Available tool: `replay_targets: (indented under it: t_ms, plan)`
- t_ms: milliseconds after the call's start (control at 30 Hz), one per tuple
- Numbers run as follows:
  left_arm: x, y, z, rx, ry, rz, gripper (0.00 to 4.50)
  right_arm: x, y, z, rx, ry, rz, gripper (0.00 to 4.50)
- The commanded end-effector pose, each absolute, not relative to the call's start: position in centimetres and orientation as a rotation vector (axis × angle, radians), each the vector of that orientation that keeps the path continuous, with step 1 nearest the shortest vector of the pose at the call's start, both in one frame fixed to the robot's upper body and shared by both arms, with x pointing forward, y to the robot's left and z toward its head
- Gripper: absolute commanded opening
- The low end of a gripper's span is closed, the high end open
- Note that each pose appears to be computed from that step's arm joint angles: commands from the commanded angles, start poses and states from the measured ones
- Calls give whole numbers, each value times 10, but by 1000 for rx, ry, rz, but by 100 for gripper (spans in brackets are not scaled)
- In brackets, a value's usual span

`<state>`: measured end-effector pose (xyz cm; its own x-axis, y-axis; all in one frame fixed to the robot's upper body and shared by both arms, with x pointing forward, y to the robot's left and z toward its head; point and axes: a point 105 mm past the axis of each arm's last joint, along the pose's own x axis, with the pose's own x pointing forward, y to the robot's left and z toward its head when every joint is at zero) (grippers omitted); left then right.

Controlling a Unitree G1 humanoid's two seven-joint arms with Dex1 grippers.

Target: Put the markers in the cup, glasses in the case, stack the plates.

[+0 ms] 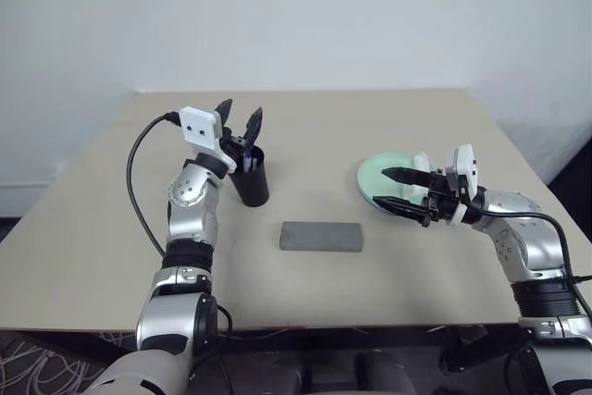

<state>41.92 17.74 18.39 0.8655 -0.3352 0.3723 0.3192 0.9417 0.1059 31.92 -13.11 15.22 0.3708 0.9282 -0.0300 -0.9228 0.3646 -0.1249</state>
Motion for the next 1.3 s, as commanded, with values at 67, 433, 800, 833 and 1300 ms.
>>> replay_targets:
  t_ms: [67,433,800,833,1300]
  plan:
    - [418,175,202,56,-456,-347,352,320,-129,171,-152,-117,1202,333]
    - [373,166,214,-118,-353,-707,352,317,-127,157,-142,-73,1208,333]
    - [311,166,140,8,-49,-897,352,318,-147,135,-176,24,1160,333]
    - [310,168,134,18,-35,-888,352,319,-152,130,-179,42,1143,333]
    - [309,162,106,35,-20,-851,352,308,-244,95,-205,149,882,333]
